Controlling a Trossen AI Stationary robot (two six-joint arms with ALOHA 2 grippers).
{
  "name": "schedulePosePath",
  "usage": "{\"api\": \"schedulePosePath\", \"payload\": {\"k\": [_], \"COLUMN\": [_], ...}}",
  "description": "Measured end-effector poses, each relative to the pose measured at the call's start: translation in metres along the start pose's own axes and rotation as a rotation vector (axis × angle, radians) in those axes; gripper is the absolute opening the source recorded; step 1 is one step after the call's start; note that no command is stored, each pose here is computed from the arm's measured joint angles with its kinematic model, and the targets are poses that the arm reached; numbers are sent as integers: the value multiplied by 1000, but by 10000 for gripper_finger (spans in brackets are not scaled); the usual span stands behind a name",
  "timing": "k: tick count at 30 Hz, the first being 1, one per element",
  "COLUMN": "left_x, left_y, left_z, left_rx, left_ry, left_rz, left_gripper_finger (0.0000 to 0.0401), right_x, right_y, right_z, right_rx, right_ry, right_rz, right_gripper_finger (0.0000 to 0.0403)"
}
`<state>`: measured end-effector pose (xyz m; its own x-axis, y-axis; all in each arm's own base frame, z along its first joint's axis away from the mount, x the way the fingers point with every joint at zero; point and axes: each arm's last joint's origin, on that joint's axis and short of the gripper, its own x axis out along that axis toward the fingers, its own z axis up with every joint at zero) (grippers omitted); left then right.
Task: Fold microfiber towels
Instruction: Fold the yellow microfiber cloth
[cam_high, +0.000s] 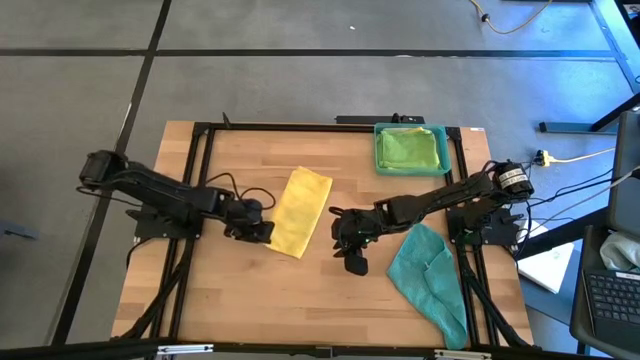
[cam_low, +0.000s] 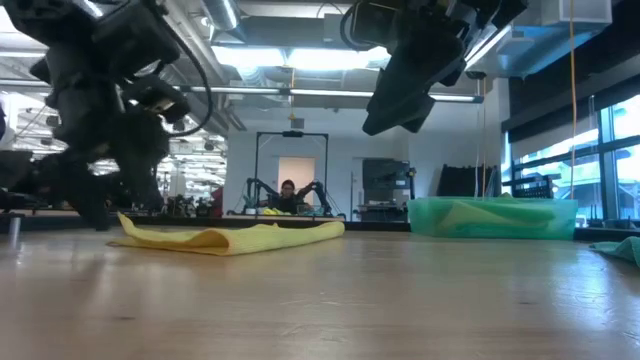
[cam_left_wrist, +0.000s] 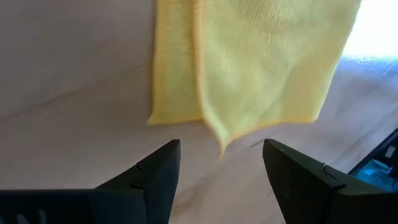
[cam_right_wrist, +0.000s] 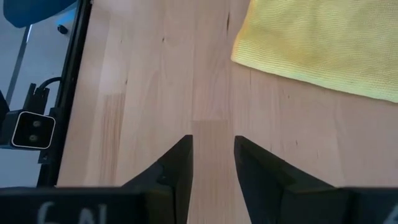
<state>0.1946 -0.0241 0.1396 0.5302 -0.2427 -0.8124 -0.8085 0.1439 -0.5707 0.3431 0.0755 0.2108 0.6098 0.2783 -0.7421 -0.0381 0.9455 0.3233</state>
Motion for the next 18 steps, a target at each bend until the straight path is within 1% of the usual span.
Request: {"api": "schedulePosePath", "payload": {"k": [4,7,14,18], "left_x": [11,16,17,17], "left_y": [-4,-2,-2,-1], "left_z": [2,3,4,4], "left_rx": [0,-6,-6,11], "left_ry": [-2,1,-4,-11], "left_rz": [-27,0,4,6], "left_gripper_finger": [224,224,222,195], "right_x": [0,0,0,0], "right_y": [0,0,0,0], "right_z": [-1,-1,-1,-1], "right_rx": [2,3,5,1], "right_ry": [6,6,8,8], "right_rz": [-2,-2,-3,-3], "right_gripper_finger": [119,119,120,120]}}
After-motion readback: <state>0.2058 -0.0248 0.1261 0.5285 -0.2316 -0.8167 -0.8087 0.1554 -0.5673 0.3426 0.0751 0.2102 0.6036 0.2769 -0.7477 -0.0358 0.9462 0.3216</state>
